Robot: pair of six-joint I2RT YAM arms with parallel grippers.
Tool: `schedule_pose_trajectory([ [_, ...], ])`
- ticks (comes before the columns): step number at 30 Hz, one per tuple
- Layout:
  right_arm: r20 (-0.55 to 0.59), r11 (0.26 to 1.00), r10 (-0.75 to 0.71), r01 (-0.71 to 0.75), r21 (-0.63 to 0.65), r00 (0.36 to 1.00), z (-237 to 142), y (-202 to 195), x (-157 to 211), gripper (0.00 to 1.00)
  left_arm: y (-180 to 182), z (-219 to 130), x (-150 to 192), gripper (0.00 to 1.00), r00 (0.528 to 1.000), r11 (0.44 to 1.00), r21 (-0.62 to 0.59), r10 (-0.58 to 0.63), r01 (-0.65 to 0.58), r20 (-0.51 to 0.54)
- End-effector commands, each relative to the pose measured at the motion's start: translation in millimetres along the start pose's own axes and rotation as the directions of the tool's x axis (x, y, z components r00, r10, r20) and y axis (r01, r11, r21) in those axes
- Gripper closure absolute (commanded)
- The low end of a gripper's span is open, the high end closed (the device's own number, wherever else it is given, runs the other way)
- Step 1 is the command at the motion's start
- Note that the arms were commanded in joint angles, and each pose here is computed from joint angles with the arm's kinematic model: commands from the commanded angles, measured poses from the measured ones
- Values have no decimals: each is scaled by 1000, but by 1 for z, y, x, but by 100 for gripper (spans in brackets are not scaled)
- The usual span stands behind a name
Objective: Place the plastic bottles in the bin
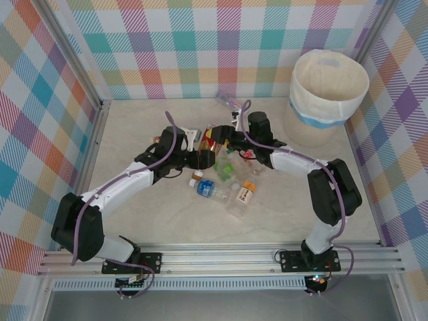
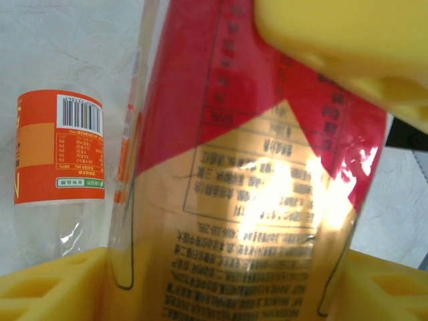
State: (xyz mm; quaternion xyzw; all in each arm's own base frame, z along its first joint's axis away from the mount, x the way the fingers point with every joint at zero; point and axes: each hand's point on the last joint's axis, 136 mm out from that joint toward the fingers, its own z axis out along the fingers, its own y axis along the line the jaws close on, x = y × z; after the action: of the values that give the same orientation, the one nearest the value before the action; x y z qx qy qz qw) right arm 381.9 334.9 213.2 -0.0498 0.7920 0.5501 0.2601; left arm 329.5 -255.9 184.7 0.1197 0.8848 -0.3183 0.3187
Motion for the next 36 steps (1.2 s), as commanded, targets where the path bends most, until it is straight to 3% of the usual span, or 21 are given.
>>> schedule_pose_trajectory([
  [1,43,996,-80,79,29,996,-13,15,-12,41,-16,-8,-12,11,1000,999,36,10,-11,21],
  [5,97,990,-108,98,100,989,-40,14,-29,42,-22,-20,-15,1,998,998,63,4,-8,63],
  [11,241,972,-155,104,209,958,-105,10,-68,43,3,-44,-25,0,976,997,-63,-25,39,215],
  [17,385,949,-200,80,306,901,-173,19,-108,44,41,-65,-24,0,933,964,-194,-108,183,345],
  [21,495,914,-272,61,401,825,-217,22,-139,42,76,-73,-8,0,895,892,-295,-212,341,394],
  [31,632,875,-375,33,484,679,-290,37,-236,43,88,-76,46,0,891,861,-289,-329,419,311],
  [36,744,866,-391,-57,497,542,-334,27,-281,43,88,-66,72,0,884,854,-254,-396,453,248],
])
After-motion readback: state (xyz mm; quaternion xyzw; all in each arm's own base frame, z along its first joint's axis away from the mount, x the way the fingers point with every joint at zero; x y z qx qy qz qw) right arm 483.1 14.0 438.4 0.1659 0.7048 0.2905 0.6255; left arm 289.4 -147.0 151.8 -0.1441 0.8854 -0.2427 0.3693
